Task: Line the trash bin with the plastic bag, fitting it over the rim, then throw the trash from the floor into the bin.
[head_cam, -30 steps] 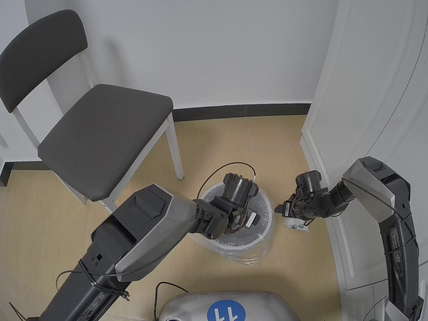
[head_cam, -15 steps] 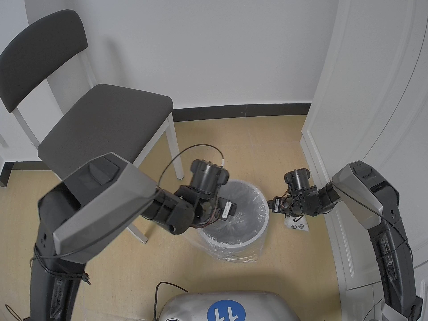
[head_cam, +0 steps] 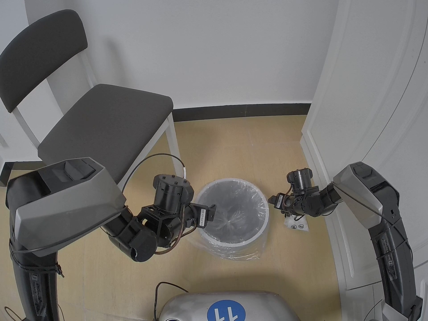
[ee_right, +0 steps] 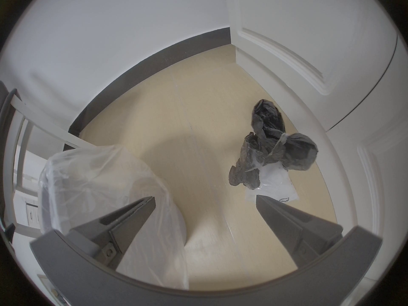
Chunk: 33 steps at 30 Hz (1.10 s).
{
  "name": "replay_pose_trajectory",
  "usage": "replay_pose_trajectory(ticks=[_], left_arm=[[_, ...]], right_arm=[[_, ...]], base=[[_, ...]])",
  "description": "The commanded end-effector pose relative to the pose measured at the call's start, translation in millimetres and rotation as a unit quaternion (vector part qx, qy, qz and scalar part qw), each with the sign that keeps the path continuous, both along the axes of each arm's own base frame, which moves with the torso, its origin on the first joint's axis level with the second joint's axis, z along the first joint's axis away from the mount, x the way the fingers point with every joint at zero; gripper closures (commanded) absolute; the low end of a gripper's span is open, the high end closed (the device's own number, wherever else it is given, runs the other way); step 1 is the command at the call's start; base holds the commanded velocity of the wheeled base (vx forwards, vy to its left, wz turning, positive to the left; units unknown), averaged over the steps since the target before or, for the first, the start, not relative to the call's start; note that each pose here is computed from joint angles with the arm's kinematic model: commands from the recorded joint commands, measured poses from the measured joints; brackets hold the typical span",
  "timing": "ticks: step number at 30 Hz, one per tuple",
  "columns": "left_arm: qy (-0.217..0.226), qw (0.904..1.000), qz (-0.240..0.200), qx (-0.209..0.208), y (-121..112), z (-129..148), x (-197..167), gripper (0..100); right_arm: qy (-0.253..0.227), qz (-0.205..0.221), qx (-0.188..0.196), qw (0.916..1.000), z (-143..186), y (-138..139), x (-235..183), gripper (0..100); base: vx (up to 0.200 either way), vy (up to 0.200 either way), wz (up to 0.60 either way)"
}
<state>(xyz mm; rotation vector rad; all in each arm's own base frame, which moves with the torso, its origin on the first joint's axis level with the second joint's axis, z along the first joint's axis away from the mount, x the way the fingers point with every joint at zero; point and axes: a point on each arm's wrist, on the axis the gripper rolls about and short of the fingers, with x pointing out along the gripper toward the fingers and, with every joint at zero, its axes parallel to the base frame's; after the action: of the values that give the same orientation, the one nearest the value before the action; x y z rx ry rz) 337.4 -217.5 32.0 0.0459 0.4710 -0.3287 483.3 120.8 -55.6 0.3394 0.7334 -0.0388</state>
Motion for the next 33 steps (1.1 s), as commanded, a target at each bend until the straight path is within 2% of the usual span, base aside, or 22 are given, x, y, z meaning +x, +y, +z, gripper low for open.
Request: replay_pose_trajectory(ticks=[1,5,7,8,9,12,13,17,18,20,22,23,25,27,29,30,31,33], left_arm=[[-0.006,0.9997,0.009,-0.022,10.7,-4.1,-14.0,0],[-0.019,0.9992,0.011,-0.035,15.7,-6.8,-21.6,0],[-0.038,0.9982,0.010,-0.046,18.2,-6.4,-25.4,0],[-0.038,0.9982,0.010,-0.046,18.2,-6.4,-25.4,0],[-0.047,0.9975,0.010,-0.052,19.9,-6.7,-28.0,0],[-0.055,0.9968,0.009,-0.057,20.2,-5.4,-28.5,0],[-0.055,0.9970,0.009,-0.055,18.9,-9.5,-27.5,0],[-0.069,0.9960,0.009,-0.055,10.2,-12.4,-28.6,0],[-0.087,0.9952,0.014,-0.043,6.4,-4.4,-33.5,0],[-0.125,0.9913,0.010,-0.038,5.5,21.1,-38.2,0],[-0.137,0.9894,0.011,-0.047,12.9,42.8,-39.4,0],[-0.137,0.9893,0.015,-0.047,14.7,42.8,-35.3,0],[-0.157,0.9856,0.036,-0.053,19.2,51.4,-16.3,0],[-0.178,0.9814,0.033,-0.063,17.9,64.0,-21.5,0],[-0.201,0.9764,0.026,-0.073,23.5,84.3,-29.6,0],[-0.209,0.9746,0.024,-0.078,25.9,92.2,-33.5,0],[-0.214,0.9733,0.023,-0.080,27.4,97.6,-36.8,0],[-0.223,0.9709,0.022,-0.085,29.6,105.5,-42.1,0]], right_arm=[[-0.037,-0.002,0.014,0.9992,30.8,-11.1,-12.6,0],[-0.050,0.006,0.014,0.9987,37.0,-12.3,-21.9,0],[-0.054,0.033,-0.038,0.9973,46.6,-14.9,-33.6,0],[-0.054,0.033,-0.038,0.9973,46.6,-14.9,-33.6,0],[-0.067,0.043,-0.075,0.9940,66.8,-19.3,-45.8,0],[-0.088,0.053,-0.089,0.9907,84.3,-21.2,-56.6,0],[-0.109,0.058,-0.095,0.9878,95.8,-23.3,-65.0,0],[-0.145,0.059,-0.110,0.9815,106.2,-25.7,-68.1,0],[-0.153,0.058,-0.117,0.9796,107.5,-28.0,-69.0,0],[-0.194,0.048,-0.110,0.9737,134.2,-27.3,-68.2,0],[-0.247,0.025,-0.085,0.9650,182.4,-27.9,-69.6,0],[-0.257,0.024,-0.086,0.9623,193.5,-29.4,-70.4,0],[-0.296,0.029,-0.105,0.9489,252.8,-36.1,-88.5,0],[-0.322,0.017,-0.108,0.9403,282.4,-37.2,-106.8,0],[-0.331,-0.027,-0.089,0.9388,295.4,-37.1,-130.2,0],[-0.317,-0.036,-0.097,0.9429,291.5,-40.5,-143.1,0],[-0.312,-0.040,-0.110,0.9428,290.3,-45.9,-152.9,0],[-0.314,-0.044,-0.139,0.9381,293.4,-63.1,-177.1,0]], base=[[0.000,0.000,0.00],[0.000,0.000,0.00],[0.000,0.000,0.00],[0.000,0.000,0.00],[0.000,0.000,0.00],[0.000,0.000,0.00],[0.000,0.000,0.00],[0.000,0.000,0.00],[0.000,0.000,0.00],[0.000,0.000,0.00],[0.000,0.000,0.00],[0.000,0.000,0.00],[0.000,0.000,0.00],[0.000,0.000,0.00],[0.000,0.000,0.00],[0.000,0.000,0.00],[0.000,0.000,0.00],[0.000,0.000,0.00]])
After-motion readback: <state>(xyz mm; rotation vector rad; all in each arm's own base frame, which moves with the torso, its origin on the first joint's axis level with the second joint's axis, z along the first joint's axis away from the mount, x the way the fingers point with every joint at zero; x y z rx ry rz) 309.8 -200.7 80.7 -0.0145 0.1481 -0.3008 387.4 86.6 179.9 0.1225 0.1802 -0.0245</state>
